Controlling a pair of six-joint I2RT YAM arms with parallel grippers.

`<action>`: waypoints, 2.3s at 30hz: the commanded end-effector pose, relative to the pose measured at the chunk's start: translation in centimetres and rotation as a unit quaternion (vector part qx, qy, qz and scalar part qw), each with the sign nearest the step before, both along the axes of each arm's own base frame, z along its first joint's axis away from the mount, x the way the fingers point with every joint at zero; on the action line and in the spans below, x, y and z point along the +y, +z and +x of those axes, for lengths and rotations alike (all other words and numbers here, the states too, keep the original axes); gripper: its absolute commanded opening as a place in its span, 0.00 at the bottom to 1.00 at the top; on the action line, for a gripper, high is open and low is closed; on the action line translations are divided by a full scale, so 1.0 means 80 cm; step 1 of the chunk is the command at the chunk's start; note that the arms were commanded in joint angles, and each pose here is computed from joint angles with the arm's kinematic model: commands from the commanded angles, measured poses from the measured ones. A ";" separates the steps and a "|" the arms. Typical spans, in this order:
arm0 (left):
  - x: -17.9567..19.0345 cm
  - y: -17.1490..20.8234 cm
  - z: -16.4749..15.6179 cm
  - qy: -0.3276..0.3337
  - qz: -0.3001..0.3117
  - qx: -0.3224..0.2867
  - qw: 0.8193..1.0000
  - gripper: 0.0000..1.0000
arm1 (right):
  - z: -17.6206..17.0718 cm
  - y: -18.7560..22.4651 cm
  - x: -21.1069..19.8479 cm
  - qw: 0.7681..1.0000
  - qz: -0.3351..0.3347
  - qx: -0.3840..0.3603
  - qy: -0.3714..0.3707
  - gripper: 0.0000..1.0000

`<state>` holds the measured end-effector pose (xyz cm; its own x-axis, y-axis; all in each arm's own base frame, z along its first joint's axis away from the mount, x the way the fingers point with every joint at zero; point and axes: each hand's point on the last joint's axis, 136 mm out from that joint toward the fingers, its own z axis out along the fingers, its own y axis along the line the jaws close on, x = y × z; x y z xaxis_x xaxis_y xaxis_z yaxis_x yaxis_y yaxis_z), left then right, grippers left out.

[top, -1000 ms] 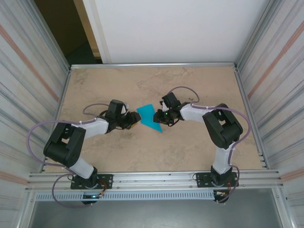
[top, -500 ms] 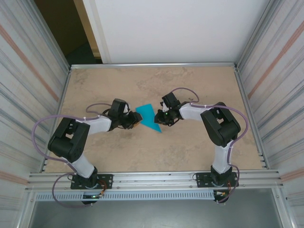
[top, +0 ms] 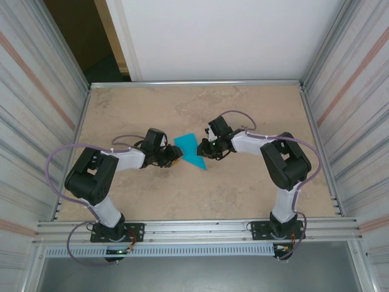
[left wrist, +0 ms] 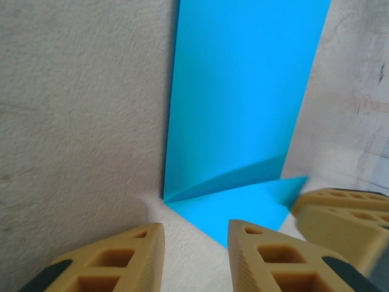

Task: Fold a paper plane with a square sheet of paper (pick it up from the middle)
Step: Third fold the triangle at the center of the table, then fourth fold the wing at the center of the table.

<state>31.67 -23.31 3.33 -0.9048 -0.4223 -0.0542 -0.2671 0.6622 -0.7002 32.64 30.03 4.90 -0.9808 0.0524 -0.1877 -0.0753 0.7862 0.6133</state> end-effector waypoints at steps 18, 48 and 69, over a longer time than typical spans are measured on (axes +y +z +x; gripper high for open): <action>-0.004 -0.002 0.002 0.005 -0.004 0.007 1.000 0.34 | 0.017 -0.028 0.004 0.999 0.006 0.038 0.008 0.21; -0.021 0.009 0.024 0.015 -0.035 0.014 0.999 0.35 | 0.002 -0.056 -0.004 0.997 -0.001 0.073 0.003 0.17; -0.034 0.013 0.041 0.007 -0.102 -0.002 0.995 0.23 | 0.001 -0.050 -0.004 0.998 0.005 0.060 0.009 0.17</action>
<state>34.03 -25.54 3.23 -0.8891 -0.4554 0.0448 -0.3082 0.5234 -0.7944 33.82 30.18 1.95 -0.9937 0.0366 -0.1062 -0.0406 0.7642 0.6437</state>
